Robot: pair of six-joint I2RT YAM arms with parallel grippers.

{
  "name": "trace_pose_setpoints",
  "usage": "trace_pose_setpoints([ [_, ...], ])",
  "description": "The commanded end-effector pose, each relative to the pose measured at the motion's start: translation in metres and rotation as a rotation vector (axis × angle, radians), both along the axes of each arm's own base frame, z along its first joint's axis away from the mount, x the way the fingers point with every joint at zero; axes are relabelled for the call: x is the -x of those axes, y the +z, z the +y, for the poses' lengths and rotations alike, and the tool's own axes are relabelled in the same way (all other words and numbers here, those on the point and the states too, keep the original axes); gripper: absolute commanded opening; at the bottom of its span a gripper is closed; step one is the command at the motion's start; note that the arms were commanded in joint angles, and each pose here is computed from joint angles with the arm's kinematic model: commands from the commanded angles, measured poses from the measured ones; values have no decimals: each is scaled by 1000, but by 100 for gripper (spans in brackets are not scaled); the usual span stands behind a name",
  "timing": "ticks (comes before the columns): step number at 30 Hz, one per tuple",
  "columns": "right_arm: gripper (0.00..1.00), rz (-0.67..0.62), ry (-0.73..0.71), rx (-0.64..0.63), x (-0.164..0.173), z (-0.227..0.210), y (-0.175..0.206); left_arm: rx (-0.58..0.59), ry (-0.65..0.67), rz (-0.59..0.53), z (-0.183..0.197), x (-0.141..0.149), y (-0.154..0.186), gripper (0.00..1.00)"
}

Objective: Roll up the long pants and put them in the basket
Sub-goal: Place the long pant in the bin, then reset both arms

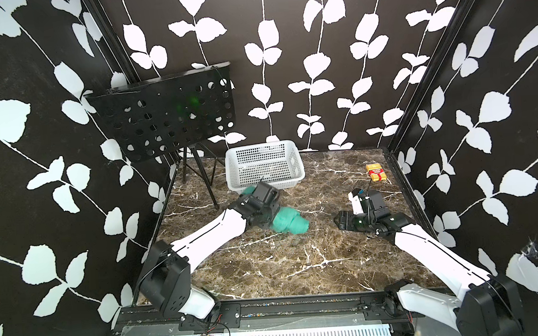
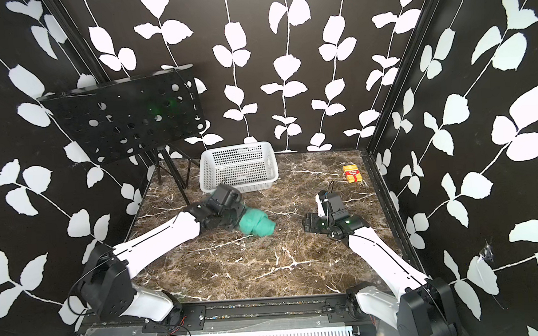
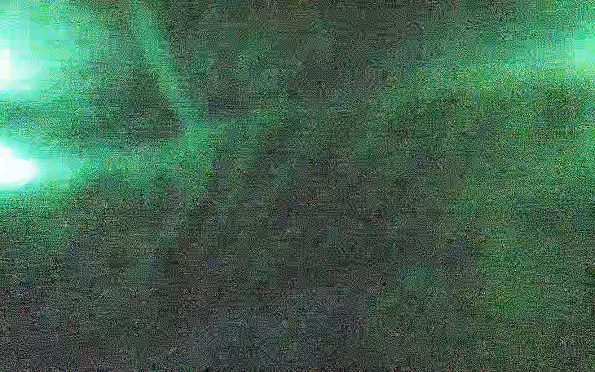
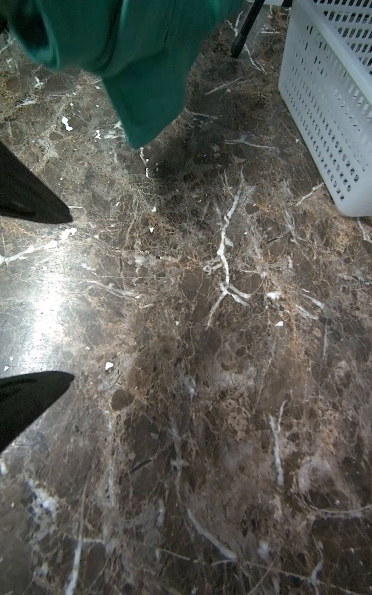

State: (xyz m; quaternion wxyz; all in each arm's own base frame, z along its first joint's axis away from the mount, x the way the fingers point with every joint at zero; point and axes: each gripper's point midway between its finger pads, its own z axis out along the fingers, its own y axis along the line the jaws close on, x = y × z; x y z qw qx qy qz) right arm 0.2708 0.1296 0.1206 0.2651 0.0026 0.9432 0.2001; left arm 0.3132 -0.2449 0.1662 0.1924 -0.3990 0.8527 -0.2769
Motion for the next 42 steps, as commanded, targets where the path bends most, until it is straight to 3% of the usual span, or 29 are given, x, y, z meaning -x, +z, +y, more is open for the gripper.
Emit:
trace_pose_setpoints([
  [1, 74, -4, -2, 30, 1, -7, -5, 36, 62, -144, 4, -22, 62, 33],
  [8, 75, -22, -7, 24, -9, -7, 1, 84, 153, -296, 7, -99, 130, 35],
  [14, 75, -23, -12, 10, -23, -5, 0, 150, 229, -373, 3, -178, 152, 36],
  [17, 74, -13, -18, -2, -30, -4, -4, 161, 262, -369, 3, -215, 142, 37],
  [24, 75, 19, -19, -7, -46, -7, -10, 191, 329, -292, -6, -272, 78, 39],
  [32, 75, 45, -45, -2, -56, -22, -11, 188, 423, -182, -4, -307, -5, 48],
  [37, 74, 47, -78, 18, -59, -35, -12, 172, 479, -135, 3, -304, -21, 79],
  [38, 74, 48, -86, 19, -59, -37, -12, 170, 483, -114, 3, -299, -22, 92],
  [39, 74, 45, -93, 18, -60, -39, -11, 160, 489, -93, 7, -293, -20, 99],
  [42, 74, 41, -97, 20, -61, -41, -9, 106, 495, -76, 18, -274, 0, 99],
])
